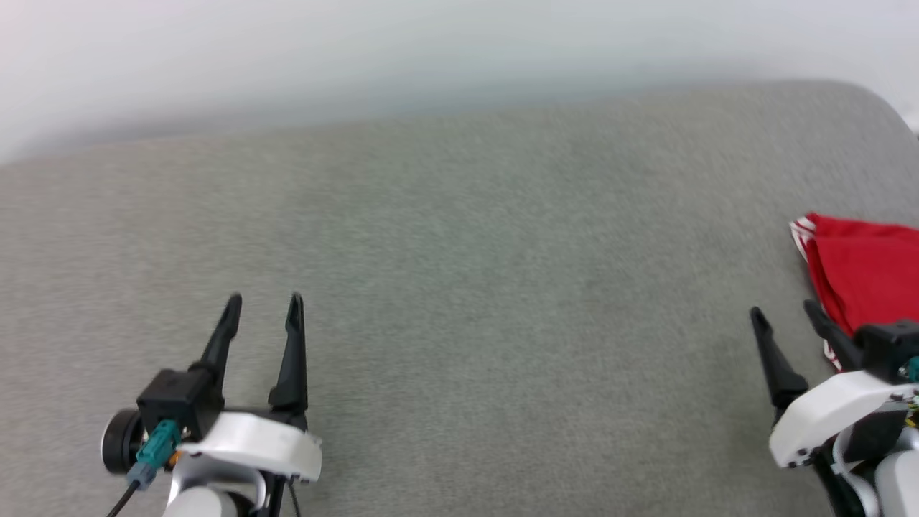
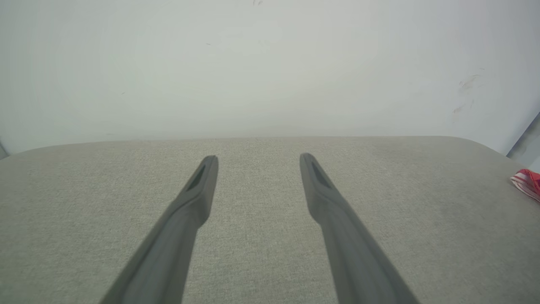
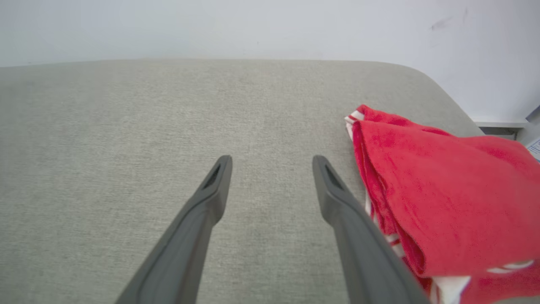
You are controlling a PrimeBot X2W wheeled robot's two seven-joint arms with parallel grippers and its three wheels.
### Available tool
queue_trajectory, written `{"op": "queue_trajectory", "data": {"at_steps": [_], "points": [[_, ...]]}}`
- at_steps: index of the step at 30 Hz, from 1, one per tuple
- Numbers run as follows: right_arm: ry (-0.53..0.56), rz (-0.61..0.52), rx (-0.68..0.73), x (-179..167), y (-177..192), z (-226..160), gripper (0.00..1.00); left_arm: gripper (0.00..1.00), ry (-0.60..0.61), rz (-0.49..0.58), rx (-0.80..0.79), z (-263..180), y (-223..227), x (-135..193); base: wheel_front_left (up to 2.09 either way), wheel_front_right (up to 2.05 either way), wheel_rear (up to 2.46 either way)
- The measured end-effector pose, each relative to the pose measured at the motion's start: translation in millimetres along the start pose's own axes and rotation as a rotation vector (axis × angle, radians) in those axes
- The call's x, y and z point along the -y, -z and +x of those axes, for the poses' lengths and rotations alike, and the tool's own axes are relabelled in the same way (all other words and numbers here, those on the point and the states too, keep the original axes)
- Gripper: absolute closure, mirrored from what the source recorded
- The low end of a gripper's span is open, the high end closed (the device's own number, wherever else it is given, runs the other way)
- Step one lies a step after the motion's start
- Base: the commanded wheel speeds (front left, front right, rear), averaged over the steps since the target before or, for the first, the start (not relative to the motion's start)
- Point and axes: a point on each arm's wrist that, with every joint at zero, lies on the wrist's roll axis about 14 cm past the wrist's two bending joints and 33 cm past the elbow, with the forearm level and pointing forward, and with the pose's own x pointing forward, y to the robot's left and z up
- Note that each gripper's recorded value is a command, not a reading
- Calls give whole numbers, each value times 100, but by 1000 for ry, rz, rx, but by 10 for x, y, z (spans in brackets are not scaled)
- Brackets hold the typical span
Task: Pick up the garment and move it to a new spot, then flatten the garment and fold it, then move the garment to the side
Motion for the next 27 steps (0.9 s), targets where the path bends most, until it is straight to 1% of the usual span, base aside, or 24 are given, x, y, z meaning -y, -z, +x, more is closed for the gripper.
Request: {"op": "queue_trajectory", "data": {"at_steps": [2,5,10,17,27], "points": [[-43,22,70,-204,-163,-23,0,0,-28,9,-12,-134,-12,-99,0,0,0],[-74,52,154,-372,-336,-138,0,0,-66,13,-7,-305,-68,-217,0,0,0],[-117,82,228,-630,-505,-360,0,0,-97,29,11,-557,-141,-329,0,0,0],[-122,74,262,-716,-600,-656,0,0,-98,28,9,-756,-115,-309,0,0,0],[-131,54,278,-765,-695,-718,0,0,-104,2,9,-753,-69,-273,0,0,0]]}}
